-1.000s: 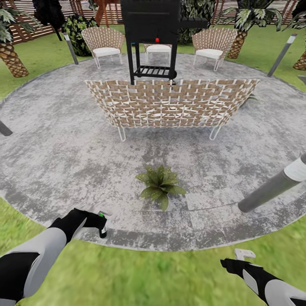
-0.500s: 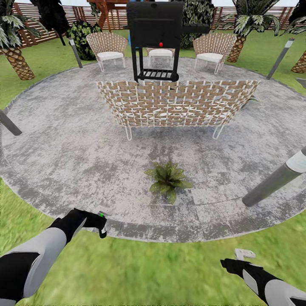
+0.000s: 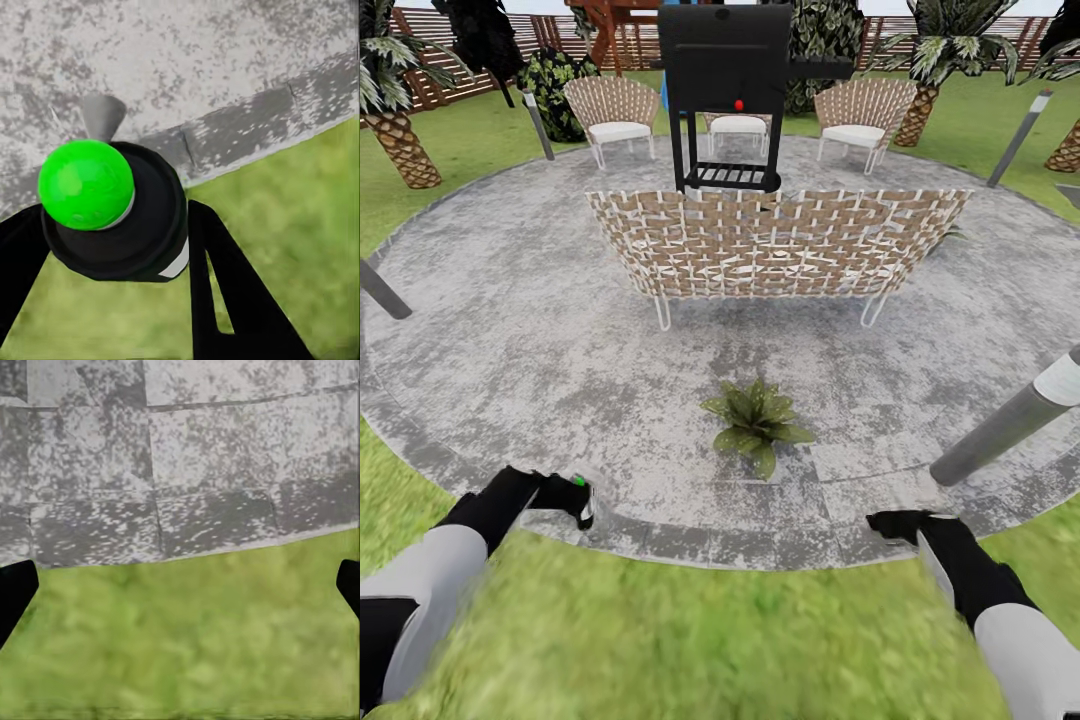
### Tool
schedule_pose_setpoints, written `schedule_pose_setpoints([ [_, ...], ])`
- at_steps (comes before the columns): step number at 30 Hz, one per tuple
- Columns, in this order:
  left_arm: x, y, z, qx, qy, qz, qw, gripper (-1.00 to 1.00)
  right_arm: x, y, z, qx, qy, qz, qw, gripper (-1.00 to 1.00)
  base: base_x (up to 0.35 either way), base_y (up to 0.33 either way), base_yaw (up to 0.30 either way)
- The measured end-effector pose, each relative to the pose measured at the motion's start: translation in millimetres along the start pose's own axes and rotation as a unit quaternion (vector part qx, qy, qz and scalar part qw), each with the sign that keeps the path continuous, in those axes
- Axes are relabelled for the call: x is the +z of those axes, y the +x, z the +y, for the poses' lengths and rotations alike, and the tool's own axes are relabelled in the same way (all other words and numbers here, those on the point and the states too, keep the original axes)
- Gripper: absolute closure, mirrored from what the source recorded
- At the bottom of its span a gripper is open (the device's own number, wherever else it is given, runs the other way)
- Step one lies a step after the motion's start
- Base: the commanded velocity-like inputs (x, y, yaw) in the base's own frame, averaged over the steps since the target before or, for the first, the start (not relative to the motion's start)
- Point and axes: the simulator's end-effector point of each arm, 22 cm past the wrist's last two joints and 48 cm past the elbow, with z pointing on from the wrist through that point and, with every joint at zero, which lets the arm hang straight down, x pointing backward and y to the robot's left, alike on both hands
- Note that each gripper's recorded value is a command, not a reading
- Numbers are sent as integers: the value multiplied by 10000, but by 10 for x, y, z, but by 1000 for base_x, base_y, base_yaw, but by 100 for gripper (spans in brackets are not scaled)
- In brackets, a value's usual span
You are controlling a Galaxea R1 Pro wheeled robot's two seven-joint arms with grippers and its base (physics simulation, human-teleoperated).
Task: Pick up the pesticide atomizer in the garden and spray insectifuge to fully cover both potted plants in the garden.
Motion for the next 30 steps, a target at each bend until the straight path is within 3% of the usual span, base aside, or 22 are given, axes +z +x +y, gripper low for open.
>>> schedule_pose_setpoints([
  [2, -193, -167, -31, 624, 374, -34, 9973, 100, -96, -114, 279, 22, -633, 71, 9980, -100, 0, 0, 0],
  [3, -326, -327, -119, 1046, 659, -156, 9922, 100, -169, -146, 557, 29, -1278, 84, 9918, -100, 0, 0, 0],
  [5, -472, -473, -285, 1552, 1080, -347, 9814, 100, -298, -280, 863, 20, -2013, 7, 9795, -100, 0, 0, 0],
  [8, -604, -485, -451, 1932, 1575, -452, 9674, 100, -456, -709, 1030, -25, -2441, -266, 9694, -100, 0, 0, 0],
  [11, -731, -448, -680, 2399, 2157, -571, 9448, 100, -747, -871, 1421, -161, -3311, -172, 9433, -100, 0, 0, 0],
  [12, -788, -412, -782, 2620, 2415, -609, 9324, 100, -897, -975, 1552, -269, -3596, -253, 9324, -100, 0, 0, 0],
  [13, -843, -365, -876, 2821, 2659, -628, 9196, 100, -1006, -1072, 1623, -369, -3742, -355, 9259, 100, 0, 0, 0],
  [14, -892, -320, -950, 2982, 2861, -633, 9084, 100, -1074, -1132, 1668, -450, -3818, -424, 9222, 100, 0, 0, 0],
  [18, -923, -192, -1057, 3246, 3119, -478, 8916, 100, -1159, -1079, 1897, -853, -3963, -351, 9135, 100, 0, 0, 0],
  [20, -866, -9, -1094, 3528, 3166, -51, 8805, 100, -1214, -819, 2348, -1418, -4182, -64, 8972, 100, 0, 0, 0],
  [21, -837, 105, -1088, 3693, 3162, 221, 8736, 100, -1296, -674, 2702, -1713, -4378, 55, 8826, 100, 0, 0, 0],
  [22, -827, 149, -1082, 3756, 3158, 326, 8707, 100, -1375, -627, 2949, -1821, -4531, 70, 8727, 100, 0, 0, 0],
  [24, -828, 192, -1091, 3804, 3188, 414, 8672, 100, -1582, -615, 3436, -1883, -4864, 11, 8532, 100, 0, 0, 0],
  [26, -830, 205, -1125, 3824, 3241, 438, 8642, 100, -1706, -623, 3685, -1903, -5035, -38, 8428, 100, 0, 0, 0],
  [30, -785, 112, -1385, 3911, 3412, 333, 8541, 100, -1792, -625, 3837, -1937, -5142, -76, 8354, 100, 0, 0, 0],
])
